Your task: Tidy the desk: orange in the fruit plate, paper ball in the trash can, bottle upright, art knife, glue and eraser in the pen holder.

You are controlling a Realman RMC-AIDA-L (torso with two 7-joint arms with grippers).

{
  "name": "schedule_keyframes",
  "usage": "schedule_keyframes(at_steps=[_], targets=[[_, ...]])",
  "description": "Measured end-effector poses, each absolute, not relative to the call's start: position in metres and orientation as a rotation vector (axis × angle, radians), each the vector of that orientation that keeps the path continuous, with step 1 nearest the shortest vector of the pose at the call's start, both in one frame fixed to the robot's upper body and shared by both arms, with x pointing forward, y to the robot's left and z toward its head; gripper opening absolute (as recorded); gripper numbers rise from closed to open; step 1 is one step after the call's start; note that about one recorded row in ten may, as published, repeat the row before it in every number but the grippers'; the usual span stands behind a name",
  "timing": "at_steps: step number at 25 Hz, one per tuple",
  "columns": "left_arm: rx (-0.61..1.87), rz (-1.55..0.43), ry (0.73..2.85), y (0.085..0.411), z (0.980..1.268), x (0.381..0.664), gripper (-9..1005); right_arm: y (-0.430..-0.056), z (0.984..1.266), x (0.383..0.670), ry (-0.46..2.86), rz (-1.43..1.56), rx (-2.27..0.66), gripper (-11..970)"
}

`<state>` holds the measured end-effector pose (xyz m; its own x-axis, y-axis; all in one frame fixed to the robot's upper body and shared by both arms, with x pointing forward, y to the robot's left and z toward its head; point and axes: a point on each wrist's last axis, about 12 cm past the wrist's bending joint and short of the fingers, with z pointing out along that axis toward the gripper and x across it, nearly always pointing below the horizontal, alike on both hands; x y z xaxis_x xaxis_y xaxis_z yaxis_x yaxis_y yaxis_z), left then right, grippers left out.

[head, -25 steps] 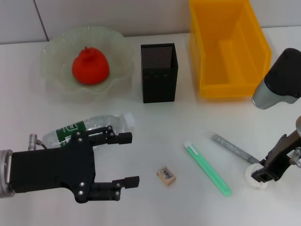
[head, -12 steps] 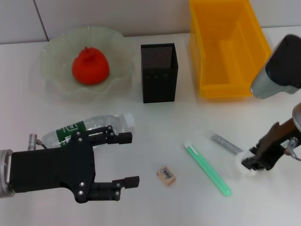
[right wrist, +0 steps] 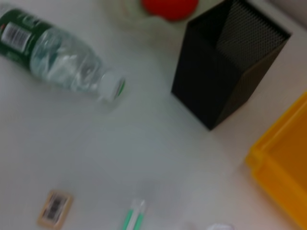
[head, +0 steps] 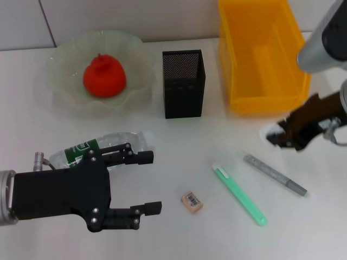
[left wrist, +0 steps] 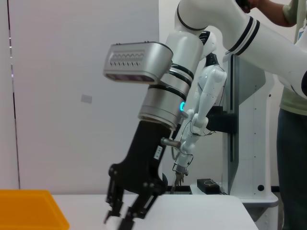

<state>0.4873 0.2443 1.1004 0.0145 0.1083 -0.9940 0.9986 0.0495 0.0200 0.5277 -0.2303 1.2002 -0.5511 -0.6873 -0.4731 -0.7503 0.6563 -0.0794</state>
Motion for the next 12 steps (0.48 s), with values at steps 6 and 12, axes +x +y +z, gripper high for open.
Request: schedule_keyframes(at_steps=[6, 12], targets=[[1.258, -1.108, 1.298, 0.244, 1.100, 0.488, 785, -0.230, 1.204, 0.544, 2.301, 0.136, -1.033, 260], [1.264, -1.114, 1.293, 0.242, 1.101, 0.490, 785, -0.233, 1.202, 0.565, 2.197, 0.091, -0.923, 259]])
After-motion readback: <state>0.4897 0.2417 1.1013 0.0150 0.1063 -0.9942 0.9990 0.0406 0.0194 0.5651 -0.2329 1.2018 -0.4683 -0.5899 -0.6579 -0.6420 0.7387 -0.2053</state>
